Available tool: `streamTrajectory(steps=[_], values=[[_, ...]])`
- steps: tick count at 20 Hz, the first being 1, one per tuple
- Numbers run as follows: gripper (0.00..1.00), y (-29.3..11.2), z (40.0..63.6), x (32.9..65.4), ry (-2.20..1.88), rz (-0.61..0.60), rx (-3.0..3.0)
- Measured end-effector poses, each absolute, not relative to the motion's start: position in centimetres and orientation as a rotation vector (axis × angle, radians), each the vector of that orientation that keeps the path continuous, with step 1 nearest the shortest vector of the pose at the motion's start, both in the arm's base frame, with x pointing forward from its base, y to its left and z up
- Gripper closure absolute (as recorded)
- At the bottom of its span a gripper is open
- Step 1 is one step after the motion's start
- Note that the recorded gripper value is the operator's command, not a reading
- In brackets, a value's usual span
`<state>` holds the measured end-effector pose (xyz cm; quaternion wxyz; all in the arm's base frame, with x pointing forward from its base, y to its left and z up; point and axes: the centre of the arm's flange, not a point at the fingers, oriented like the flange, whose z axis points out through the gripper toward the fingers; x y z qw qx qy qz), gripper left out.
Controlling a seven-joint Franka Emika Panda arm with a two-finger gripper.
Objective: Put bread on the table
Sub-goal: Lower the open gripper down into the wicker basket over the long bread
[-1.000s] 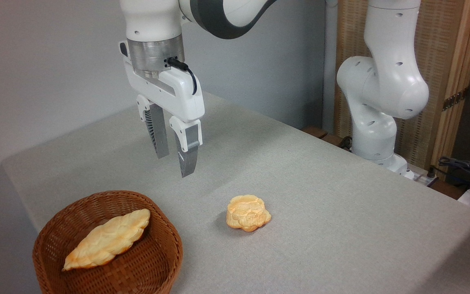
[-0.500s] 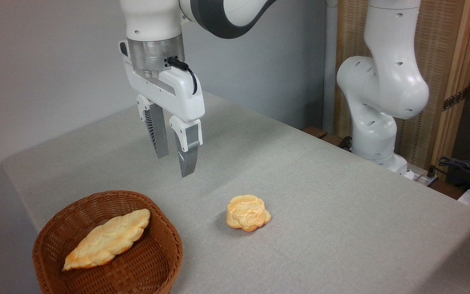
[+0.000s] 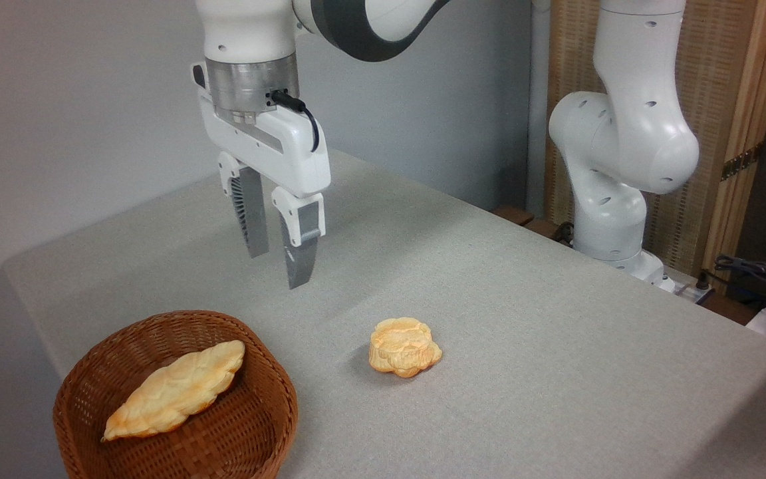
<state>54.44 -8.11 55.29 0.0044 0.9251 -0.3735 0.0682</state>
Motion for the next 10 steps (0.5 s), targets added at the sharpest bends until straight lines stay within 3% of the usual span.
streamTrajectory(steps=[4, 10], values=[[0.0, -8.2, 55.7, 55.8, -1.169, 0.371, 2.912], [0.0, -8.7, 52.1, 59.0, -1.141, 0.476, 2.921]])
